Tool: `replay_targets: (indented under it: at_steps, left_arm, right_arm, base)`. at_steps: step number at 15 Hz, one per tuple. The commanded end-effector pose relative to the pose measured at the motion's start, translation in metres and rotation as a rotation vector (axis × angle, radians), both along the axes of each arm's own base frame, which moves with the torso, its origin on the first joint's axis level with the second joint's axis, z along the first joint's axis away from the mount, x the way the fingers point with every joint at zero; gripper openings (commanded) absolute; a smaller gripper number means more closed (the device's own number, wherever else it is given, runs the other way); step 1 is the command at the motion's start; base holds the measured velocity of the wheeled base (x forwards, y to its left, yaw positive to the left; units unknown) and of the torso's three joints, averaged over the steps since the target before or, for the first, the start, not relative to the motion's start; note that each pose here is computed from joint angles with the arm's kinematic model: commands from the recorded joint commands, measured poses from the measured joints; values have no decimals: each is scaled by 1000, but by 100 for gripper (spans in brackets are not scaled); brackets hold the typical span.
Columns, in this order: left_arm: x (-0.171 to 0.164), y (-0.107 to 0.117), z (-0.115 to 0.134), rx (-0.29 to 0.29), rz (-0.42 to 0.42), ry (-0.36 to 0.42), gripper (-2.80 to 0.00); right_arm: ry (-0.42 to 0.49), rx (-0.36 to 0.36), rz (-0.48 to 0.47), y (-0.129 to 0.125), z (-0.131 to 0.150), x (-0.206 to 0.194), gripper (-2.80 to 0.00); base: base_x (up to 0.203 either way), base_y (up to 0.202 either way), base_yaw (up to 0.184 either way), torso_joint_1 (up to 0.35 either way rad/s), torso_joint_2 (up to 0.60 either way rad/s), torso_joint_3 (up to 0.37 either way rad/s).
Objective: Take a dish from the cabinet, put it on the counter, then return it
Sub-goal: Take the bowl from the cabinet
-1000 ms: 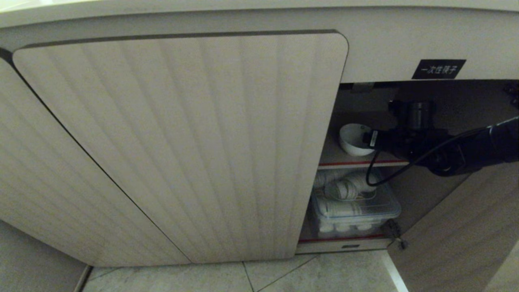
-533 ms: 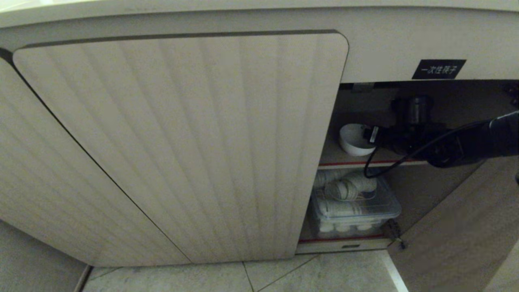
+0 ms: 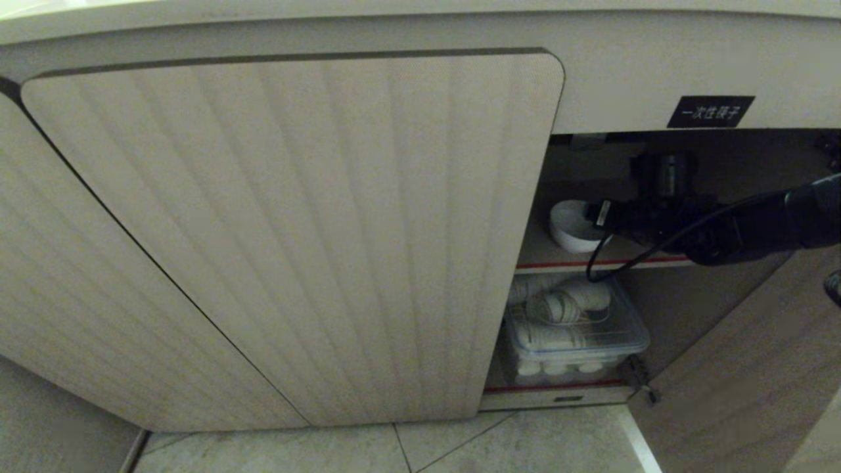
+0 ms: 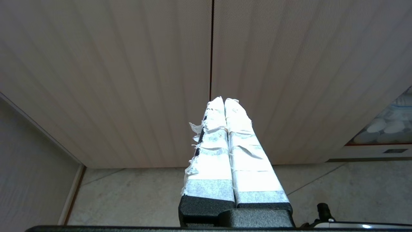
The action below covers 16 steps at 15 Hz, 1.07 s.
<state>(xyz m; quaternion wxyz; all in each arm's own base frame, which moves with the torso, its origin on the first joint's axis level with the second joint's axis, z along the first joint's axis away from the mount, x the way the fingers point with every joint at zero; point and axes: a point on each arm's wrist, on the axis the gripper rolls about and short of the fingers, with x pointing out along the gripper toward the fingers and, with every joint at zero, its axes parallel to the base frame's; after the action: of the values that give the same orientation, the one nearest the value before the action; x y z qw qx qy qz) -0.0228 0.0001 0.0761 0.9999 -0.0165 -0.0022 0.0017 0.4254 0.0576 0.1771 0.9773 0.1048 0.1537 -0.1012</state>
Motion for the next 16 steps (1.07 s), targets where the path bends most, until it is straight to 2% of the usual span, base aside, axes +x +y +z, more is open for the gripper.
replay_targets:
  at_steps: [1,6,16]
  left_arm:
    - [0,0,0,-1,0,-1,-280]
    - [0,0,0,-1,0,0,-280]
    - [0,0,0,-1,0,-1,-280]
  right_arm:
    - [7,0,-1,1,-4,2,0]
    - [30,9,34,2,-6,2,0]
    - [42,6,33,2,-11,4,0]
  base:
    - [0,0,0,0,0,0]
    - [0,0,0,0,0,0]
    - [0,0,0,0,0,0]
